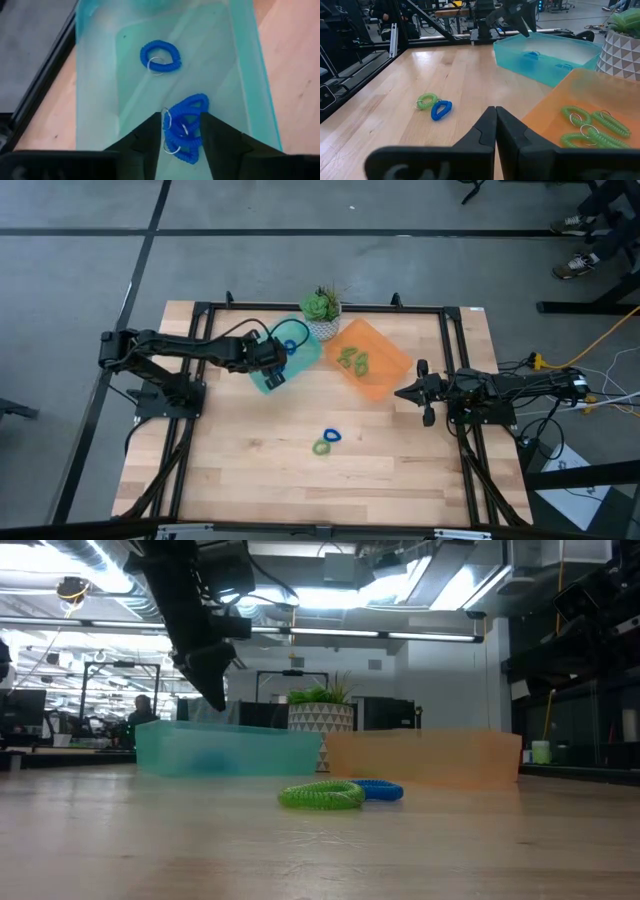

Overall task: Sort spring keychains
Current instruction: Put the green spring keychain into the orange bin

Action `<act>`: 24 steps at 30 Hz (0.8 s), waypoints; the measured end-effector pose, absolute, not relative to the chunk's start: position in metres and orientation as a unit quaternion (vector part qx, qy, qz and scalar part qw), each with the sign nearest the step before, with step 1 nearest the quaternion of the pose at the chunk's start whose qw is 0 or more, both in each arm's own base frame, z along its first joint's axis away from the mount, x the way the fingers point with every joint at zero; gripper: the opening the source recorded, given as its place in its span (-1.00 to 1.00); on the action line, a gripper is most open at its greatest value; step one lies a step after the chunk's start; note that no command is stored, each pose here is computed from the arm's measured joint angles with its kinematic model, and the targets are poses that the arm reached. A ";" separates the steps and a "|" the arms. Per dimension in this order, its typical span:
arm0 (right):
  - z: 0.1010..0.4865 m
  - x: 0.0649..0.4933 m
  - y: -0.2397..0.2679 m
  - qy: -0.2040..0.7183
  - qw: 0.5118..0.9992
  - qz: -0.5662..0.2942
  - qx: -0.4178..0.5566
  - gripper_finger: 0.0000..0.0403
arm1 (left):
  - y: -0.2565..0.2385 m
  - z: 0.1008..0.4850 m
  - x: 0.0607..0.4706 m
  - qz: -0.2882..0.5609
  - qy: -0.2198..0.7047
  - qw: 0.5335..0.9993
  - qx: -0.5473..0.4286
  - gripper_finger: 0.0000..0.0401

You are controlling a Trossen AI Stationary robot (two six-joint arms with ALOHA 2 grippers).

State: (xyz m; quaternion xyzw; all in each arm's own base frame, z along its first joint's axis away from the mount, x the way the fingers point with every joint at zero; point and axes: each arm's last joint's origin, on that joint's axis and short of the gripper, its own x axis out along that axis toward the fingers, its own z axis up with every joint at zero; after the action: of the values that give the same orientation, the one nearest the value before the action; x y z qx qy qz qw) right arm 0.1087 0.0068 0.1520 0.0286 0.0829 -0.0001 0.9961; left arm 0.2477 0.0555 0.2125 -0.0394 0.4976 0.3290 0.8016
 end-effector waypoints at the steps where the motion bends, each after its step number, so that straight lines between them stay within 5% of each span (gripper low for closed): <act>1: 0.152 0.109 0.007 0.083 0.996 0.000 0.029 -0.96 | 0.056 0.213 0.247 0.334 0.497 0.800 -0.040 -0.33; 9: 0.152 0.109 0.007 0.083 0.996 0.000 0.028 -0.96 | 0.052 0.217 0.246 0.336 0.488 0.805 -0.028 -0.13; 24: 0.152 0.109 0.007 0.083 0.996 0.000 0.029 -0.96 | 0.031 0.254 0.231 0.308 0.405 0.860 -0.038 -0.16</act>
State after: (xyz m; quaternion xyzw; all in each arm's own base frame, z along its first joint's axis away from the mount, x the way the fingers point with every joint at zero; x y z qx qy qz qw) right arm 0.1087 0.0068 0.1520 0.0286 0.0829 -0.0003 0.9961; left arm 0.2311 0.0312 0.2539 -0.0382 0.4046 0.3081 0.8602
